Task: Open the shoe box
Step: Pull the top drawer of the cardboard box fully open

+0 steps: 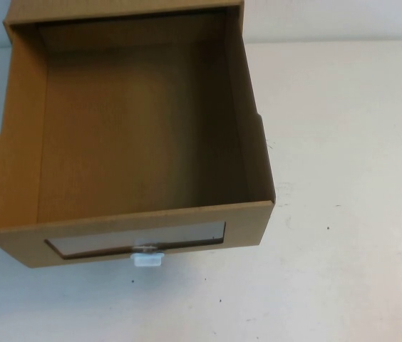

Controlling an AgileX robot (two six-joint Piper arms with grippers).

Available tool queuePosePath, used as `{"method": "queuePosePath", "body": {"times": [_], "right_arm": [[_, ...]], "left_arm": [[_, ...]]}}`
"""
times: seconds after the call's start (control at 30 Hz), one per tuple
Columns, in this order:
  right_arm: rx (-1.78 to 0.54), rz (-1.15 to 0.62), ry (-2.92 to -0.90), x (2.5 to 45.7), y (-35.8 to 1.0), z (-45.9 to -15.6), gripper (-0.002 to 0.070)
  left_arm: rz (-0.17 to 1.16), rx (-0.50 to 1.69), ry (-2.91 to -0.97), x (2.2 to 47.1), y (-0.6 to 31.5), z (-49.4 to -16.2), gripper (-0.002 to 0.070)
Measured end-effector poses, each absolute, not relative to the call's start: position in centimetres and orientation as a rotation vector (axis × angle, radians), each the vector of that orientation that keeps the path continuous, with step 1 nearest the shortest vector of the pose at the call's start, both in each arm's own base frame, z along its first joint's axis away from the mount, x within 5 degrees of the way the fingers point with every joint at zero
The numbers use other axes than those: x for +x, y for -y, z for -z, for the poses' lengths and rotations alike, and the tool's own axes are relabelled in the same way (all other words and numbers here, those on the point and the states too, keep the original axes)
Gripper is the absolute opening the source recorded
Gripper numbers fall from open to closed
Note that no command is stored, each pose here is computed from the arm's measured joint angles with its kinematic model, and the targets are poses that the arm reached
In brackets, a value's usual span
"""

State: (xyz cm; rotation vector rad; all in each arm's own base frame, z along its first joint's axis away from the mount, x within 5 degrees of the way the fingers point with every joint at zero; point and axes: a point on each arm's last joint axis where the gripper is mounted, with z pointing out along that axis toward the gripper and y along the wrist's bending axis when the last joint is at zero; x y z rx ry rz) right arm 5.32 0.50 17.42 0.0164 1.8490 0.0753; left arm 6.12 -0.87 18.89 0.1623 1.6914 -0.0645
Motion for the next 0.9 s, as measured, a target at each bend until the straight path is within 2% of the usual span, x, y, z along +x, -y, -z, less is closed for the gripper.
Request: {"method": "queuePosePath", "body": {"times": [0.13,0.37,0.9], "right_arm": [[0.016,-0.075,-1.849,5.3,-0.5,-17.4,-0.0013],[0.016,-0.075,-1.85,5.3,-0.5,-17.4,-0.0014],[0.016,-0.075,-1.85,5.3,-0.5,-17.4,-0.0014]], "left_arm": [[0.048,0.124,-1.704,5.6,0.5,-18.6,-0.0005],[0.012,0.116,-1.865,5.3,0.2,-17.1,-0.0005],[0.01,0.115,-1.88,5.2,0.2,-17.0,-0.0005]]}}
